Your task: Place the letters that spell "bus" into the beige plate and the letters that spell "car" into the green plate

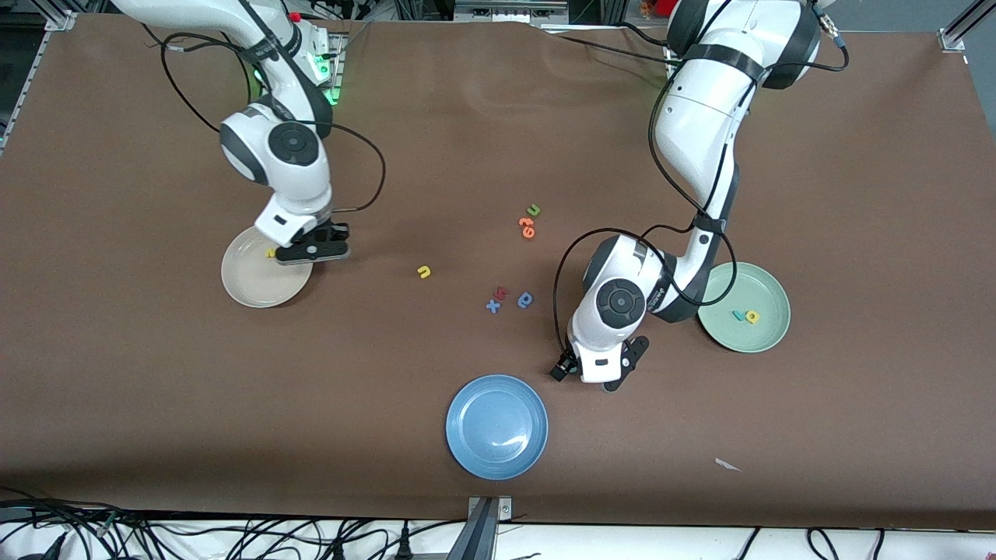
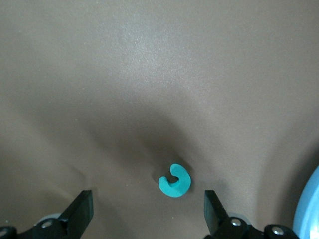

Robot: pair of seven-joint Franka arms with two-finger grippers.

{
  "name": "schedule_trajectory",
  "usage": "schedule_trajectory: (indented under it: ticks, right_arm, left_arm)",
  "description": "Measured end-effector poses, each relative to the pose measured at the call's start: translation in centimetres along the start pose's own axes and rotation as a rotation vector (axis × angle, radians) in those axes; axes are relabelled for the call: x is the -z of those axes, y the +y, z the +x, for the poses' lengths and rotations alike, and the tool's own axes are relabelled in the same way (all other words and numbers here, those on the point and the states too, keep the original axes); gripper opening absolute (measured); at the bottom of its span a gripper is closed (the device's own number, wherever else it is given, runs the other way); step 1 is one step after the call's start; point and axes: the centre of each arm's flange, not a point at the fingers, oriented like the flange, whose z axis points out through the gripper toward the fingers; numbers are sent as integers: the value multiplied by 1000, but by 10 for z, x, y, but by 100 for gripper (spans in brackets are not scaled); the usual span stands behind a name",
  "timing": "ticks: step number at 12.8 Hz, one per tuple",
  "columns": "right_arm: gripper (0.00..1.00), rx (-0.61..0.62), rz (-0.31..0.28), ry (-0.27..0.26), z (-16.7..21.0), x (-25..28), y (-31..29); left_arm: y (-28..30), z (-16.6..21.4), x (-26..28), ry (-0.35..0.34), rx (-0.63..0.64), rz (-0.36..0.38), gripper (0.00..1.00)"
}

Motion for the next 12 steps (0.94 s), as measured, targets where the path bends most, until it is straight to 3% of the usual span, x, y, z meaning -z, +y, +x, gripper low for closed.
schedule_trajectory:
  ticks: [2, 4, 5, 6, 7, 8, 9, 11, 12]
  right_arm:
    - [33, 1, -26, -33, -2, -12, 39]
    - [33, -5, -29, -53, -5, -21, 52]
    - [34, -7, -24, -58, -7, -22, 51]
    - [41, -17, -14, -66, -8, -23, 49]
    - [51, -32, 1, -74, -9, -22, 48]
    - [60, -44, 13, -79, -9, -22, 46]
    - [60, -52, 23, -83, -9, -21, 44]
    - [73, -73, 52, -92, -8, -18, 37]
    - [72, -87, 80, -99, -8, -14, 28]
  left_arm:
    - [-1, 1, -5, 0, 9, 6, 94]
    - [-1, 1, -5, 1, 14, 4, 79]
    - [0, 1, -4, 1, 15, 1, 78]
    - [0, 1, -3, 2, 15, 0, 68]
    - [0, 2, -3, 3, 16, 0, 68]
    - [0, 2, -2, 4, 17, -1, 62]
    - [0, 3, -2, 6, 17, -1, 56]
    - [0, 4, -2, 8, 18, -1, 55]
    - [0, 6, -1, 12, 20, -1, 52]
